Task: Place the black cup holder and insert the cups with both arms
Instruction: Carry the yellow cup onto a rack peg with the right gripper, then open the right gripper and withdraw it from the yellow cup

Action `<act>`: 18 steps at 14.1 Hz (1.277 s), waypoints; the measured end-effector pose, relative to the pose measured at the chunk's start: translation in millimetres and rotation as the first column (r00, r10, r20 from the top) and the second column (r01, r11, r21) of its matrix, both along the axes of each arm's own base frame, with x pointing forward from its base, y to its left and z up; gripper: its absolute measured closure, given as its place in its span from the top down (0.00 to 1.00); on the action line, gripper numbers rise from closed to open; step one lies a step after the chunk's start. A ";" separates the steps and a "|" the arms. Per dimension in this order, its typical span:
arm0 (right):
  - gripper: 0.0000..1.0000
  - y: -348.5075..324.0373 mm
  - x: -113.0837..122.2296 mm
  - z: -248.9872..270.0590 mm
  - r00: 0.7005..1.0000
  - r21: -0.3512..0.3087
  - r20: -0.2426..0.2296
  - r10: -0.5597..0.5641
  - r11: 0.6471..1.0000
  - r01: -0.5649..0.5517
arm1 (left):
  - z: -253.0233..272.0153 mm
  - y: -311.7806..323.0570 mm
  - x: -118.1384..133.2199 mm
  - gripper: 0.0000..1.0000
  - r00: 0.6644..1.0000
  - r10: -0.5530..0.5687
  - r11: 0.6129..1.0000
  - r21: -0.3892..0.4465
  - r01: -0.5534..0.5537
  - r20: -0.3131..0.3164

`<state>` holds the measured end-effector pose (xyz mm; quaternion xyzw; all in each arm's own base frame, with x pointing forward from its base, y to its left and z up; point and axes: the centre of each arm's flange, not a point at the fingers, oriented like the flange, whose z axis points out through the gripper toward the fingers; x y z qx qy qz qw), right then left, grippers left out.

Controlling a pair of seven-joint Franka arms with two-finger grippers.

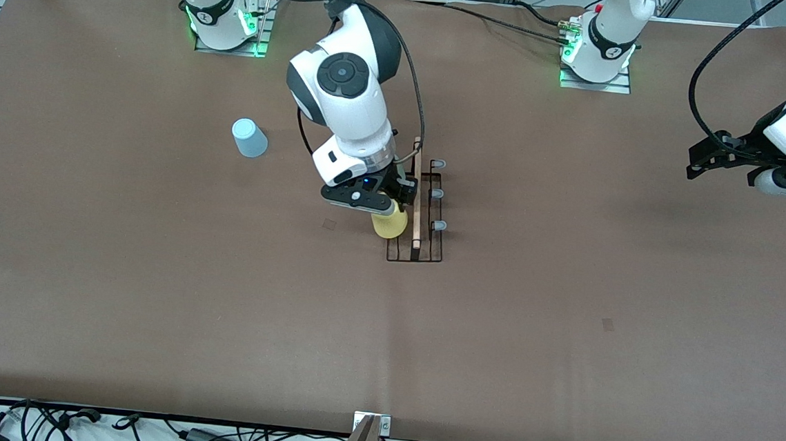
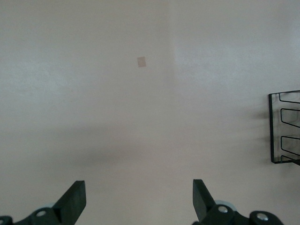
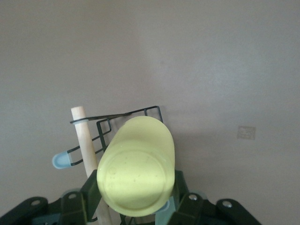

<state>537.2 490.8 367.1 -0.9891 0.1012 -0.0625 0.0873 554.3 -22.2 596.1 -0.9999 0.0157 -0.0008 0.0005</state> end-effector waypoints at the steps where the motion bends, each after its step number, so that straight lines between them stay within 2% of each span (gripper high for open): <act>1: 0.65 1.8 -1.3 -4.5 1.000 -0.004 -0.004 0.002 1.000 -0.002 | 0.0 0.0 0.0 1.00 1.000 0.000 1.000 0.000 0.000 0.000; 5: 0.65 5.6 -3.5 -21.7 1.000 -0.017 -0.019 0.007 1.000 -0.007 | -0.1 0.0 0.0 1.00 1.000 0.000 1.000 0.000 0.000 -0.001; 8: 0.65 9.6 -3.6 -32.7 1.000 -0.011 -0.012 0.009 1.000 -0.009 | -0.1 0.0 0.0 1.00 1.000 0.000 1.000 0.000 0.000 -0.001; 12: 0.99 10.5 -3.3 -33.6 1.000 -0.009 -0.011 0.008 1.000 -0.008 | -0.1 0.0 0.0 1.00 1.000 0.000 1.000 0.000 0.000 -0.001; 15: 1.00 9.0 2.0 -23.2 1.000 0.002 0.006 0.002 1.000 -0.002 | -0.7 0.0 -0.7 1.00 1.000 0.000 1.000 0.000 0.000 -0.007; 18: 1.00 -21.3 22.2 8.9 0.999 -0.008 0.007 -0.041 0.999 0.041 | -1.1 0.0 -1.2 1.00 1.000 0.000 1.000 0.000 0.000 -0.012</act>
